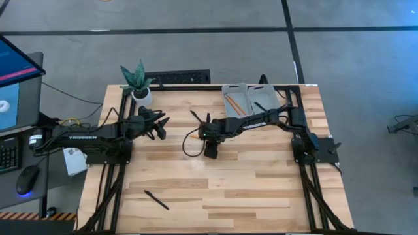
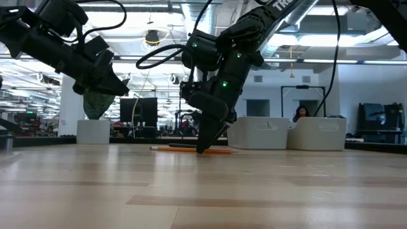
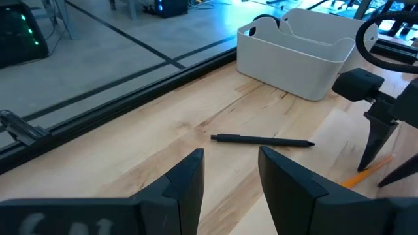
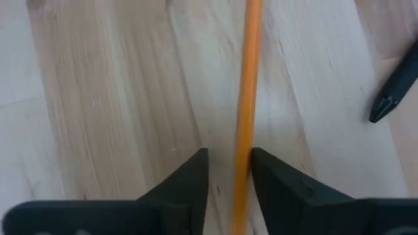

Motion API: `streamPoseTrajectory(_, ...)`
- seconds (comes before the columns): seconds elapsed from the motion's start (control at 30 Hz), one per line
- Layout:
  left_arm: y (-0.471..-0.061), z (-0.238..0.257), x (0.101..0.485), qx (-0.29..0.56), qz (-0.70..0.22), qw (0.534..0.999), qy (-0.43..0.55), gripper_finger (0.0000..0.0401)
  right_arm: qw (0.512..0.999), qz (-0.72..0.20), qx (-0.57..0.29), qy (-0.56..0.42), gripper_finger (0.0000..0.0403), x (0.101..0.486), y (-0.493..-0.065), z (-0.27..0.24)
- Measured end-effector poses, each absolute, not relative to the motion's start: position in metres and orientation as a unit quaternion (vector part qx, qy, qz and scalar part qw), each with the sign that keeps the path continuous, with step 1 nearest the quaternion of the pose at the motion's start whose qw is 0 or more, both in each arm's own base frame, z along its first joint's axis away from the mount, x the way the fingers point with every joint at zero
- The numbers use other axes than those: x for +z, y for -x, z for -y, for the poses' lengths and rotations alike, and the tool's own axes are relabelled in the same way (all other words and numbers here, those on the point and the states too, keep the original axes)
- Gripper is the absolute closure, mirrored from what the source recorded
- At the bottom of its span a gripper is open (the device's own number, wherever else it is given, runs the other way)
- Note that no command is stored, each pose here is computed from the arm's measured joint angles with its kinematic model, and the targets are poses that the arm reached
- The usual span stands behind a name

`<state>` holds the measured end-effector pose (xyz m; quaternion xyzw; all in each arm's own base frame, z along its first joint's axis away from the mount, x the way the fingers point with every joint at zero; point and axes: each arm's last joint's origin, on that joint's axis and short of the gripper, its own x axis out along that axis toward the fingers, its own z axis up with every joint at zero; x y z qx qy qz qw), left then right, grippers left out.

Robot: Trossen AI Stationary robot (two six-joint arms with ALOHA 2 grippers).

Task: Sort pens & pencils
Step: Put the yellow pencil into the left gray bin

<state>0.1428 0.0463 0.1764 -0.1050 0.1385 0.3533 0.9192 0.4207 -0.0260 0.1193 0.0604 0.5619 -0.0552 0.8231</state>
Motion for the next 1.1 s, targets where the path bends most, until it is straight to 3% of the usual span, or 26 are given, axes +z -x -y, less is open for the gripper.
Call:
streamPoseTrajectory(0.47, -0.1428, -0.0464, 0.1764, 0.353, -0.138, 0.919, 0.105, 0.0266, 0.823, -0.562, -0.053, -0.062, 0.0333, 0.1188, -0.4206, 0.0257)
streamPoseTrajectory(1.1, -0.1428, -0.0463, 0.1764, 0.353, -0.138, 0.919, 0.105, 0.0266, 0.822, -0.563, -0.053, -0.062, 0.0347, 0.1186, -0.4203, 0.0256)
